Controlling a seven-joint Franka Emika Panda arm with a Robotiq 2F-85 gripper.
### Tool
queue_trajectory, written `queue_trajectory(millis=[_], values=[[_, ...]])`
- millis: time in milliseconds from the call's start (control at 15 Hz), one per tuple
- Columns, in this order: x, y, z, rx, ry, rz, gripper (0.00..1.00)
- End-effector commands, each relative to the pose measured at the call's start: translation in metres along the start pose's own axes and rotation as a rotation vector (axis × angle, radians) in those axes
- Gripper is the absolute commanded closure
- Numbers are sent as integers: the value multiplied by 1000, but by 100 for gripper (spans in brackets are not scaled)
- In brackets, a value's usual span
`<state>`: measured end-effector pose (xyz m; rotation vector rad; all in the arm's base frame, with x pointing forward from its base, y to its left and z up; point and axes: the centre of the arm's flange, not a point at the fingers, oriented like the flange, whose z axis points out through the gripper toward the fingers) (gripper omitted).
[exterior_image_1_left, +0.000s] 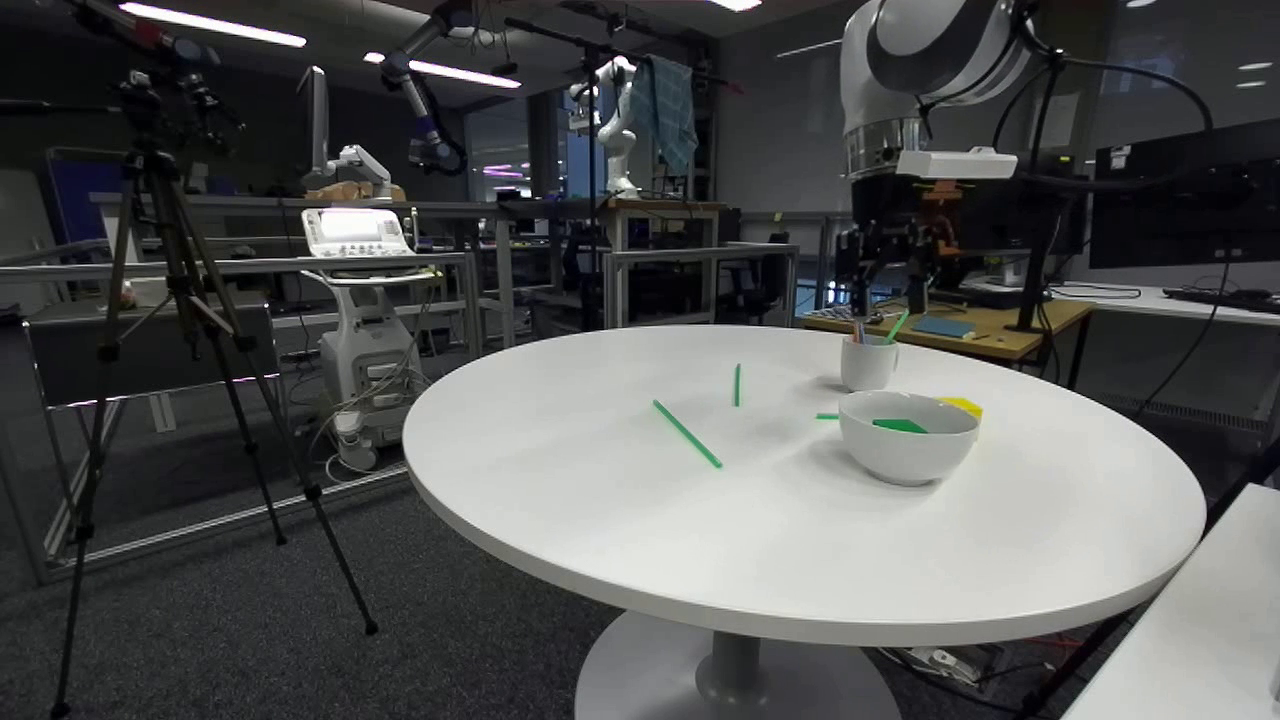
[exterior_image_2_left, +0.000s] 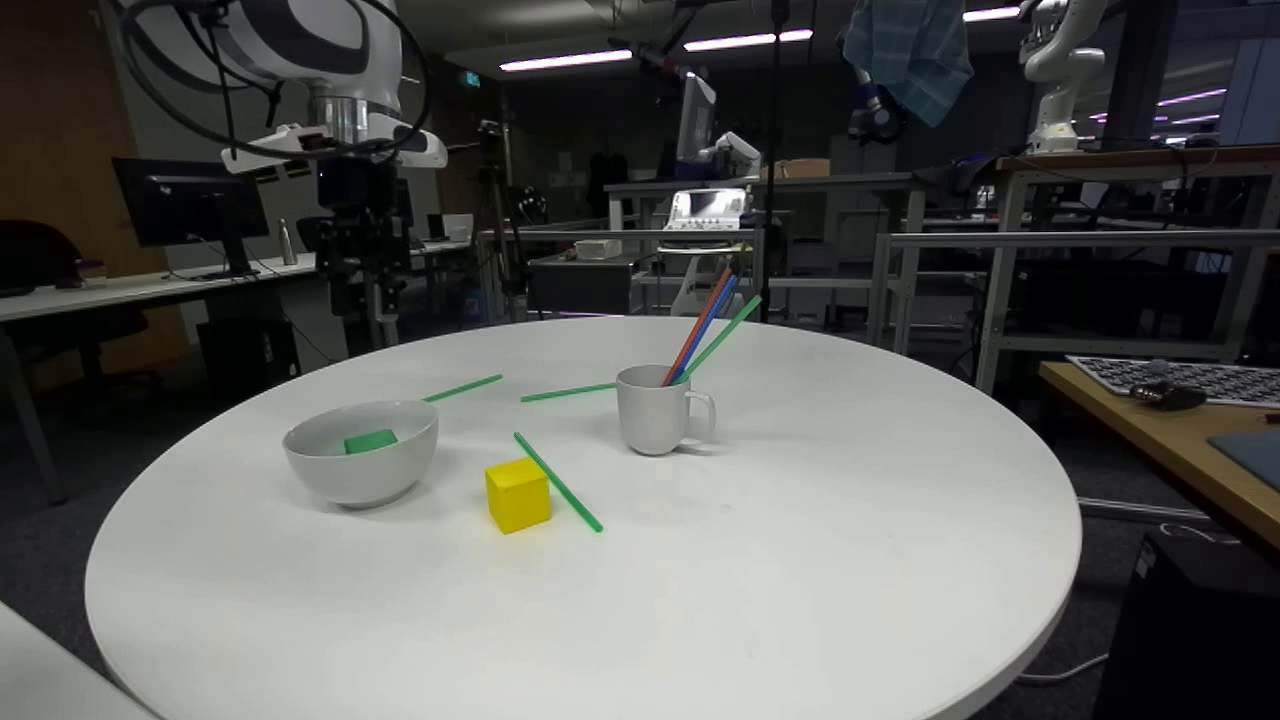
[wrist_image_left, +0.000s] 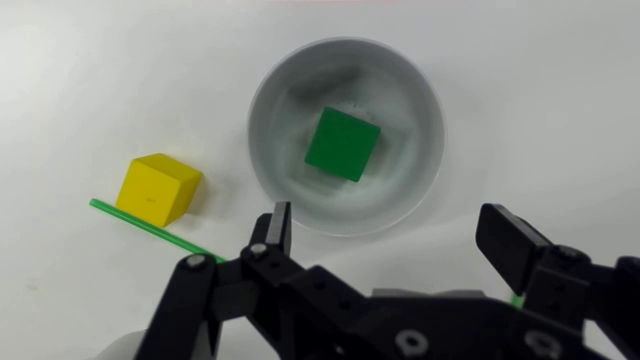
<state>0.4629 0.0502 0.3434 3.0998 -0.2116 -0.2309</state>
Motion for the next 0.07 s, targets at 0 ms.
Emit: queue_trajectory(millis=[0], values=[[0, 0, 0, 0, -1, 0, 0]])
